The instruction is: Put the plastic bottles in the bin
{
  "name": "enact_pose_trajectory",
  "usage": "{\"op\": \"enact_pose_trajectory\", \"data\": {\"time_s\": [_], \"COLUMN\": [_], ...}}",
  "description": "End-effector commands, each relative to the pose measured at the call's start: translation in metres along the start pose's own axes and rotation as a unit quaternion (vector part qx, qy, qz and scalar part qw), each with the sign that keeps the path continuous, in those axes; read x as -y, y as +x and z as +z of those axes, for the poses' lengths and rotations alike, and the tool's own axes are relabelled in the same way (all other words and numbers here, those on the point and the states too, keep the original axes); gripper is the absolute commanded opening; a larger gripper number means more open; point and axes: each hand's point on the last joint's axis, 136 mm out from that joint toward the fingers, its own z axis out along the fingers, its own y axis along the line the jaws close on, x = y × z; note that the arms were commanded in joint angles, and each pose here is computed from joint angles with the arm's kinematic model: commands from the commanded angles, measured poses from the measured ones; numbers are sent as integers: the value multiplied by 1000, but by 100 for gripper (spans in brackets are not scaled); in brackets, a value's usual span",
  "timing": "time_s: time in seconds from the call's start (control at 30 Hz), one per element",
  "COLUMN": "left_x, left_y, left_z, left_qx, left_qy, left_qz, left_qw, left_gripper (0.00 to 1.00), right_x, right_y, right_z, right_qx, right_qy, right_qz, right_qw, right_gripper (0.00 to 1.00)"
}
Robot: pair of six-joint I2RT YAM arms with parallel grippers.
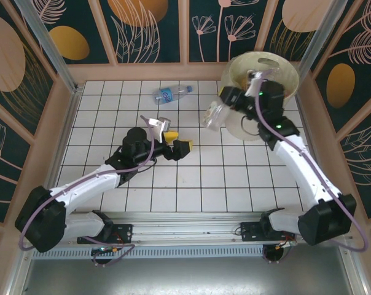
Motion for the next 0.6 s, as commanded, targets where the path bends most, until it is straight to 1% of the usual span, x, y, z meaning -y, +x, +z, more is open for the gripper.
{"op": "enact_pose_trajectory", "data": {"time_s": [0.0, 0.13, 0.27, 0.43, 0.57], "left_x": [-1, -3, -8, -13, -26], "left_y": [3, 3, 3, 3, 1], "left_z": [-10, -17, -20, -21, -23], "left_qx": [-21, -18, -9, -6, -7], "left_qy": [-18, -33, -46, -61, -103], "left_qz": [41, 41, 33, 27, 33], "left_qw": [999, 998, 998, 998, 994], "left_gripper": [99, 99, 99, 99, 99], "right_x": [-18, -14, -5, 20, 50], "right_y": [-51, -102, -140, -170, -180], "right_z": [-31, -50, -55, -41, -19], "right_qx": [58, 114, 146, 156, 143], "right_qy": [-2, 8, 28, 67, 104], "right_qz": [-52, -70, -84, -97, -106], "right_qw": [997, 991, 985, 981, 979], "right_gripper": [39, 40, 40, 41, 41]}}
